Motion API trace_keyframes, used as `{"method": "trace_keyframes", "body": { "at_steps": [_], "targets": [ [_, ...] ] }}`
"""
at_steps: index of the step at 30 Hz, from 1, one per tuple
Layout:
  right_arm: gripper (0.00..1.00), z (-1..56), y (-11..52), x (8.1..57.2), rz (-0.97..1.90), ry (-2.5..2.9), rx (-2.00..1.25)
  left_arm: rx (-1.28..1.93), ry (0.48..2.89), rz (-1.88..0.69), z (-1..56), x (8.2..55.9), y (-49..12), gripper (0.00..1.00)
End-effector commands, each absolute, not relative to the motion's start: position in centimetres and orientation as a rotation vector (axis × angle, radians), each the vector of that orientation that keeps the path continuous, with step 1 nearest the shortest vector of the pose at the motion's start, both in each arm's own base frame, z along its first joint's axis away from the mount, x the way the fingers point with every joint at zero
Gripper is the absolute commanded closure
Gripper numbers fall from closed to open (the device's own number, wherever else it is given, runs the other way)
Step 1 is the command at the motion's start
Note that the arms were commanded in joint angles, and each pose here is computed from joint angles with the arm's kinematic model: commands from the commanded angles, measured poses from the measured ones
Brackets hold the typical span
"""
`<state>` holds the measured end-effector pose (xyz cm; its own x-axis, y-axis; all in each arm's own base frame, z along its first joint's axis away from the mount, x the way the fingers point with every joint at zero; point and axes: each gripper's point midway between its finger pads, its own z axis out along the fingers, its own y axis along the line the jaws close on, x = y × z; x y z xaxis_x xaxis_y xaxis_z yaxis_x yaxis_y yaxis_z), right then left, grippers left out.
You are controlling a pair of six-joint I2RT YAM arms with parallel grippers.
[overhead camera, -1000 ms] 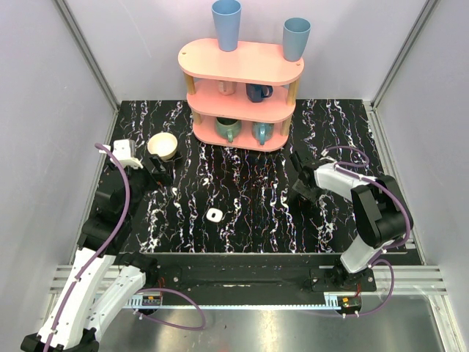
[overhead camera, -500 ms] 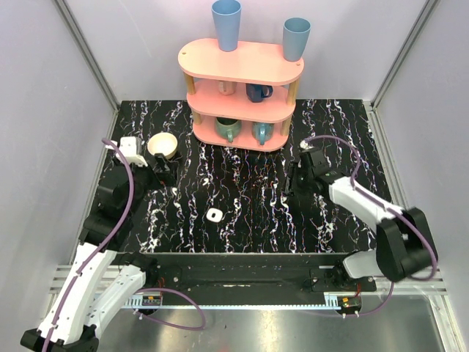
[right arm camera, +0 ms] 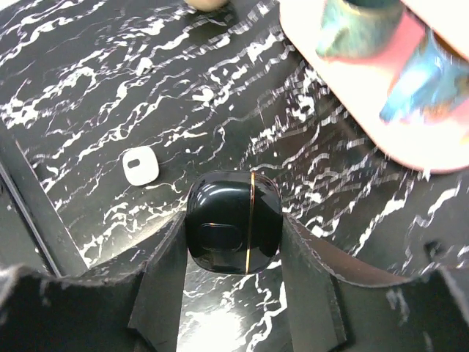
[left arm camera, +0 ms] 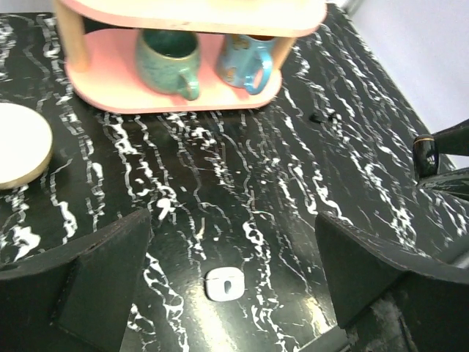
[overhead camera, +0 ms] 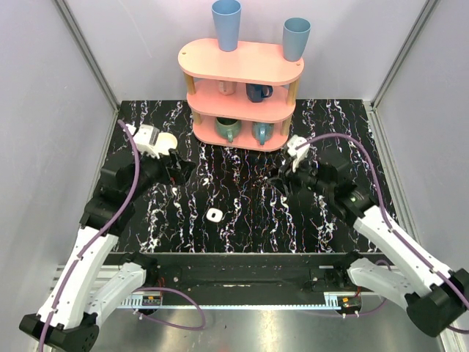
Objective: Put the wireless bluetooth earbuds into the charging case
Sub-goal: Pick up the charging case from the center of the board, then pass from the right arm to the left
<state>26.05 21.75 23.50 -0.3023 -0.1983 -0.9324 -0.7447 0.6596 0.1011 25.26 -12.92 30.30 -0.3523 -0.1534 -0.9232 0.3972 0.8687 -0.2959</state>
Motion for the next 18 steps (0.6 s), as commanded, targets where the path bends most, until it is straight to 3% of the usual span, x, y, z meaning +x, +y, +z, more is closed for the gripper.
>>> {"method": "trace_keyframes", "body": {
  "at_steps": [1,10,18],
  "targets": [
    [1.00,26.5,22.8,24.3,0.505,1.448,-1.096,0.342,1.790,-0.757,33.2,24.2,-16.1,0.01],
    [1.00,26.0,24.9,22.7,0.387,1.250,-1.351,0.521,1.770,-1.081,34.0,22.2,-21.3,0.01],
    [1.00,27.3,26.2,23.5,0.273,1.175,-1.318,0.440,1.765,-1.127,33.6,22.4,-23.3,0.01]
  ]
}}
